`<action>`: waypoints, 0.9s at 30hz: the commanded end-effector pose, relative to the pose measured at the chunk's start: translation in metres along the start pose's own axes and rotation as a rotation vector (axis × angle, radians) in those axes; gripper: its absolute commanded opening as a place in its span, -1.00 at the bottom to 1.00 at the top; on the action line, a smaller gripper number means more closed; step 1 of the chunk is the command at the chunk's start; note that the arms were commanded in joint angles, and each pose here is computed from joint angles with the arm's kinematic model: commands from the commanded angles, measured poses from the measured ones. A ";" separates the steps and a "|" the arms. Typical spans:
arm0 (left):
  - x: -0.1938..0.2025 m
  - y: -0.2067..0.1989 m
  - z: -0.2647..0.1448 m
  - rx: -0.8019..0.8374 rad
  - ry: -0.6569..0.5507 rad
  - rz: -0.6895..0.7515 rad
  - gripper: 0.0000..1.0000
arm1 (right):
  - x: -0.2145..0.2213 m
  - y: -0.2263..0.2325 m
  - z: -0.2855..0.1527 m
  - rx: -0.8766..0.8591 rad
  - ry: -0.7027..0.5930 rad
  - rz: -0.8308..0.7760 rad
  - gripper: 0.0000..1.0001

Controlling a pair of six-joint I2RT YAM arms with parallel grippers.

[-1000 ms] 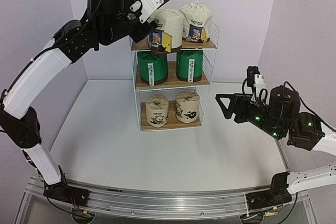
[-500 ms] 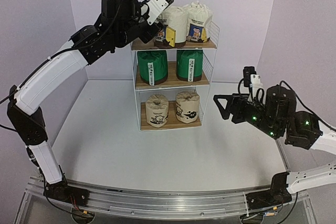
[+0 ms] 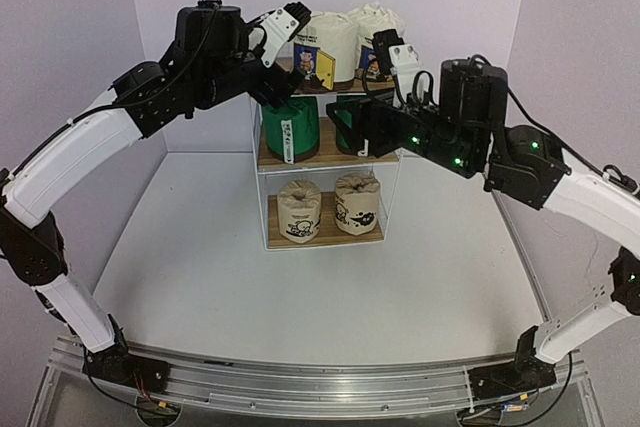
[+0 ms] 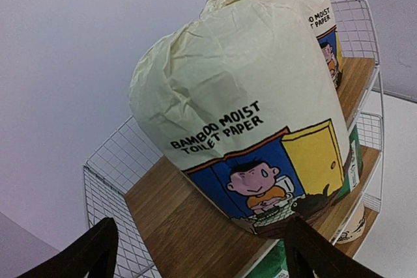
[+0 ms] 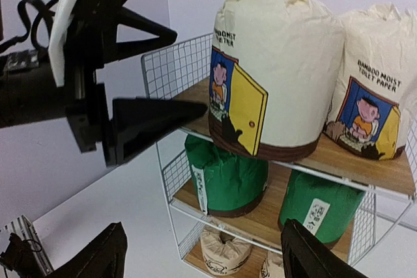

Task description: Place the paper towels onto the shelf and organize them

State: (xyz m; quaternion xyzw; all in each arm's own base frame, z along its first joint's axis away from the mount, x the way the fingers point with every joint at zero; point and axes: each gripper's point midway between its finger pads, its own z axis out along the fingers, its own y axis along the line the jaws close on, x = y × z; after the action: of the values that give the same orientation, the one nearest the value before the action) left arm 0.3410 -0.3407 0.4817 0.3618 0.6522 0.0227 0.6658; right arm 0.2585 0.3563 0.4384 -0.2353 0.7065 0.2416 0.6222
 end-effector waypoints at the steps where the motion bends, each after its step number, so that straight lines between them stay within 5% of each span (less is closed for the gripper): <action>1: -0.023 0.026 -0.050 0.040 -0.109 -0.172 0.98 | -0.044 -0.006 0.018 0.079 -0.093 -0.069 0.55; 7: -0.012 0.042 -0.095 0.054 -0.173 -0.449 0.99 | -0.054 -0.027 0.051 0.093 -0.102 -0.039 0.55; 15: 0.058 0.032 -0.135 0.062 -0.182 -0.747 0.99 | -0.068 -0.049 0.081 0.079 -0.130 0.012 0.54; 27: 0.107 0.016 -0.137 0.036 -0.080 -0.810 0.99 | -0.056 -0.052 0.124 -0.074 -0.105 0.089 0.08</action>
State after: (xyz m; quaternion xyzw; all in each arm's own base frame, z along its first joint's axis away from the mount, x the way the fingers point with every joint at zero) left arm 0.2403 -0.2184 0.4133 0.1177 0.7163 -0.2551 0.6387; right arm 0.3924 0.3807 0.4685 -0.1922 0.6954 0.2532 0.6445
